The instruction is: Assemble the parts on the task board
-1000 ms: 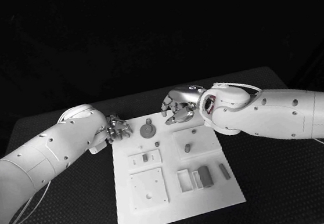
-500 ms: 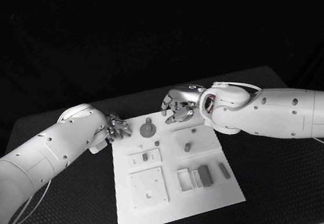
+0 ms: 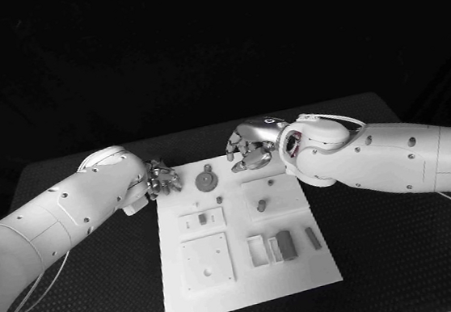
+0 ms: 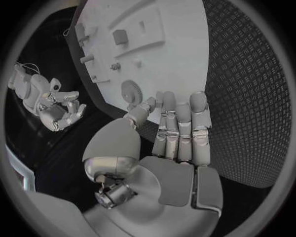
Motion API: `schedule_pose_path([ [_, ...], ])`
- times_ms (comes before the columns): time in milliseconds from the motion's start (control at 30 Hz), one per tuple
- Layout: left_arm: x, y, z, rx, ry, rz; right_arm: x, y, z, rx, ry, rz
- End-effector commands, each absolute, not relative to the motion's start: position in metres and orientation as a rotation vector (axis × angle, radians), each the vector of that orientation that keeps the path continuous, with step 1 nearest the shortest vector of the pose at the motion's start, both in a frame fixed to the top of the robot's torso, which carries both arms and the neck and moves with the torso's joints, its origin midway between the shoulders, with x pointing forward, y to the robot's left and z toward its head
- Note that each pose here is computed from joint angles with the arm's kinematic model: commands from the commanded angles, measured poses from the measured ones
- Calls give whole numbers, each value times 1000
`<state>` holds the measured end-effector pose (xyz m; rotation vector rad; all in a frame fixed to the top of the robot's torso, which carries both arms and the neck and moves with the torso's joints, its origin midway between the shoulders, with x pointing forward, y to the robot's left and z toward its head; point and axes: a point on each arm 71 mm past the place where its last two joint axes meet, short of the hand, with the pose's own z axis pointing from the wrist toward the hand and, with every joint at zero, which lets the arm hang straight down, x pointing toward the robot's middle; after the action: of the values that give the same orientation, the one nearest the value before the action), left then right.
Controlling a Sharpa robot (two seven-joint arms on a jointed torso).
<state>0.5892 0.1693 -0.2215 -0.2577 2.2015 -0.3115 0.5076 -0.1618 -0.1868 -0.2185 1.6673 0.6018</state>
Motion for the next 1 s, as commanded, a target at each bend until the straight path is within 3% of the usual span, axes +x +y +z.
schedule_pose_path([
  [33,586,171,-221,-294,2213,-340,508,-162,-187,-224,1672,602],
  [433,569,182,-213,-304,2194,-372,507,-166,-187,-220,1672,597],
  [1000,536,177,-217,-340,2142,-394,507,-169,-187,-214,1673,592],
])
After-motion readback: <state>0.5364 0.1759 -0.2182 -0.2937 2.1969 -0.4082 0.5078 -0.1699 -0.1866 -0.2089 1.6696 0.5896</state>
